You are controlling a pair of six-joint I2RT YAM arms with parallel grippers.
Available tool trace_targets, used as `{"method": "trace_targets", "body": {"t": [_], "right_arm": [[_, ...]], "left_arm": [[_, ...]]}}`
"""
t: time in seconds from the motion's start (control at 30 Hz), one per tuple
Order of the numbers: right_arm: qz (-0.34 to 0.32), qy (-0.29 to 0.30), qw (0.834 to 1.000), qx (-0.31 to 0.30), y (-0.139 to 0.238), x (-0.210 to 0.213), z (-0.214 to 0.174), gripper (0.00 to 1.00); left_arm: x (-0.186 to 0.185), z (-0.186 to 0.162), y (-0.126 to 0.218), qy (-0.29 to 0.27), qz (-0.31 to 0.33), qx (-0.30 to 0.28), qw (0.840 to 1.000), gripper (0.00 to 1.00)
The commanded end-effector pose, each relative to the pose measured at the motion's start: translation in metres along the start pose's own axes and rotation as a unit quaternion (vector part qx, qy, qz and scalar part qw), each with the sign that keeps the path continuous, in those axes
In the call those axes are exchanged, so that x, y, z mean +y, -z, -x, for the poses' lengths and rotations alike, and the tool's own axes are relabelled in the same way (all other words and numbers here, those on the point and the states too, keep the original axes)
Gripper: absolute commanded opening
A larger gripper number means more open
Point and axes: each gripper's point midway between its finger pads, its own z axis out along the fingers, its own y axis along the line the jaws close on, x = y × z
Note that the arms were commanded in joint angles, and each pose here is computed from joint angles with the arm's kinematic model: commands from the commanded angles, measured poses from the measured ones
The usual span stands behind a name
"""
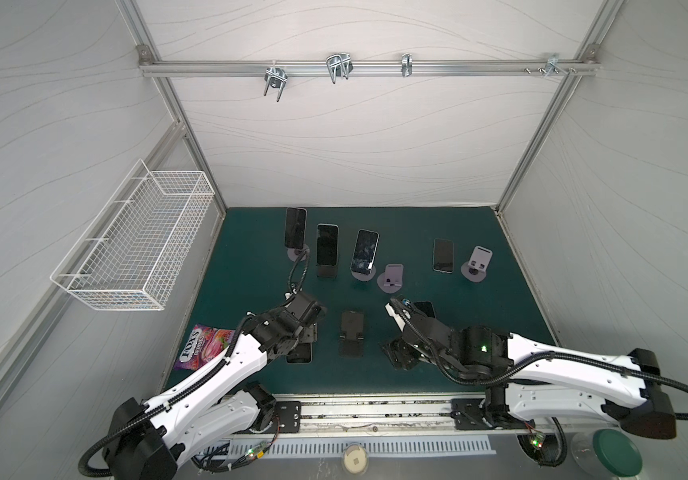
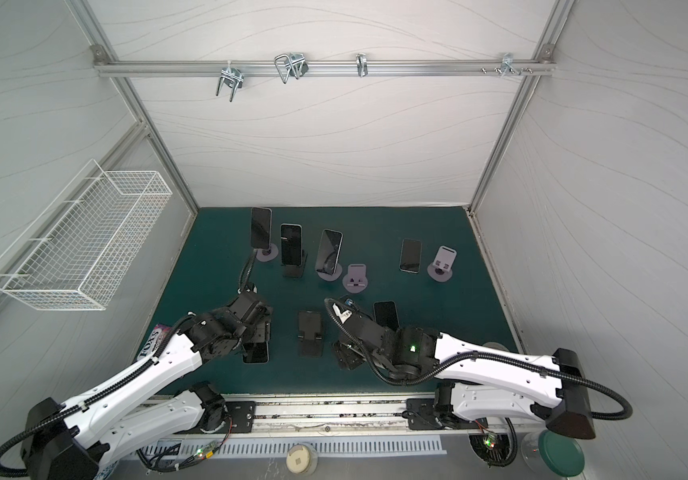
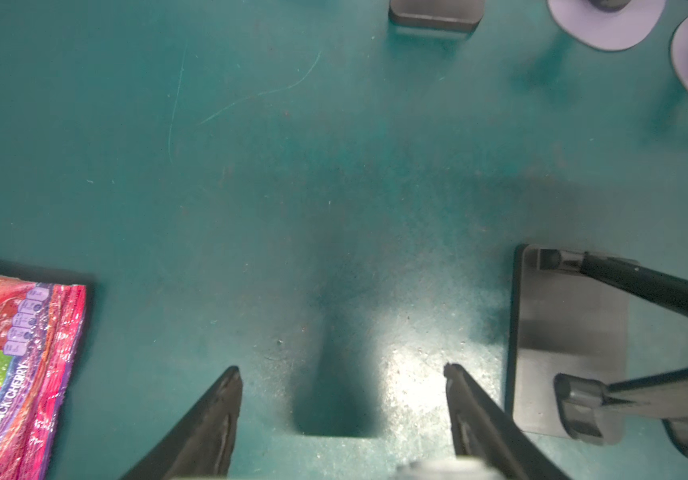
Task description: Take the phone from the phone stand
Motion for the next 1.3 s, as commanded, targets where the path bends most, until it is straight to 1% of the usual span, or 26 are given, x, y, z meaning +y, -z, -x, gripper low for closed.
{"method": "trace_targets", "body": {"t": [0.0, 0.23, 0.43, 0.73, 1.27], "right_arm": [[0.01, -0.004, 1.0, -0.009, 0.003, 0.005, 0.006, 0.79], [0.01, -0.009, 1.0, -0.009, 0.006, 0.001, 0.001, 0.79], [0.009, -0.022, 1.0, -0.01, 0.004, -0.003, -0.005, 0.79], [0.007, -0.024, 1.0, 0.01, 0.0, -0.005, -0.016, 0.79], [0.005, -0.029, 0.999, 0.025, -0.005, -0.005, -0.023, 0.79]], "left_arm": [[-0.007, 0.013, 0.001, 0.005, -0.014, -0.019, 1.0, 0.68], [-0.008, 0.01, -0.002, 0.0, -0.01, -0.008, 1.0, 0.68], [-0.011, 0.008, -0.005, 0.013, -0.016, -0.003, 1.0, 0.68], [-0.009, 0.006, -0.012, 0.011, -0.001, 0.007, 1.0, 0.67], [-0.021, 0.005, -0.037, 0.018, 0.006, 0.018, 1.0, 0.67]]}}
